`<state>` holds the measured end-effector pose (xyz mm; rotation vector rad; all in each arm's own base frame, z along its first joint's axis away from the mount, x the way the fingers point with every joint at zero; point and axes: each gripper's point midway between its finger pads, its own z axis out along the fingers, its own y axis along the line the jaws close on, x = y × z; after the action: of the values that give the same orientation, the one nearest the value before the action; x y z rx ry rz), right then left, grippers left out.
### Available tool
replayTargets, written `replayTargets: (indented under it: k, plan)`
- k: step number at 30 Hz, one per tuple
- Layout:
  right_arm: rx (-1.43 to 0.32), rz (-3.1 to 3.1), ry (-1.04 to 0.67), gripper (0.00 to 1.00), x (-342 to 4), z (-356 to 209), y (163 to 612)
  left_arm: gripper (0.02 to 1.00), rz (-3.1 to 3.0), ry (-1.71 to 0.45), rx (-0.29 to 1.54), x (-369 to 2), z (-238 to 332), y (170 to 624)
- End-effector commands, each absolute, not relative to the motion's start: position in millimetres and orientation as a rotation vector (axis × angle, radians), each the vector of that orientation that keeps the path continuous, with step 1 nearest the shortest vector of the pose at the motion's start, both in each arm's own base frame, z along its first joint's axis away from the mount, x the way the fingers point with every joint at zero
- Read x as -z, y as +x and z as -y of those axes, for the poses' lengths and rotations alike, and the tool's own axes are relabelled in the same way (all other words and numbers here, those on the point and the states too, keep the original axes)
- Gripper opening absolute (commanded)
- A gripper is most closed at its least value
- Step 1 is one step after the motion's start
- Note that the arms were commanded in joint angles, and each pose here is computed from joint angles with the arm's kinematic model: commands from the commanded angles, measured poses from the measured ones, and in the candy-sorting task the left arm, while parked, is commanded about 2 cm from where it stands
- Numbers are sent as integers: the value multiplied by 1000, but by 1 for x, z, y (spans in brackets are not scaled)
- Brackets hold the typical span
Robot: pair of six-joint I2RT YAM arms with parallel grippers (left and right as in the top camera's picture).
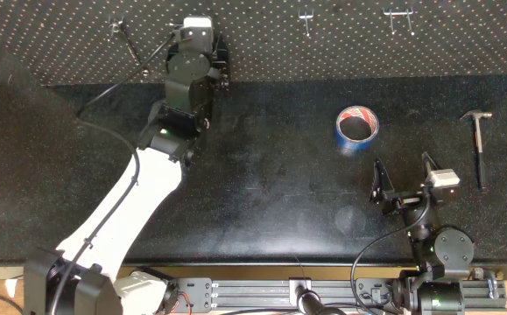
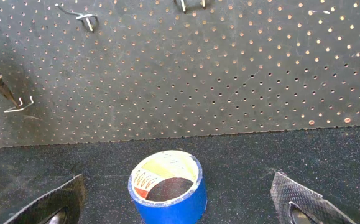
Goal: Place Tools Onto Pegboard
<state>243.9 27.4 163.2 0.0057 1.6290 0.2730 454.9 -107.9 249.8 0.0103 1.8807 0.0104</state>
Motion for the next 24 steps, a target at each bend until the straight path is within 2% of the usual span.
replayTargets:
  k: [1,9,13,21,22,23,24]
  plan:
    - [-289,-1630,13,978,-162,-29,244,29,-1867,2,-41,-247,105,465]
    - [-289,-1630,13,978,-162,-29,244,29,-1927,-13,-65,-217,97,476]
    - [-289,-1630,13,978,-162,-29,244,29,-1951,26,-20,-203,107,480]
    - [-289,-1630,13,978,-162,-29,244,29,-2038,35,-50,-182,100,473]
    - [-289,-1630,13,978,-162,-29,244,60,-2038,35,-49,-182,100,473]
    - [-289,-1630,13,978,-162,-29,244,251,-2038,35,-49,-182,100,473]
    - [-289,-1630,13,978,-162,-29,244,669,-2038,39,-42,-182,101,473]
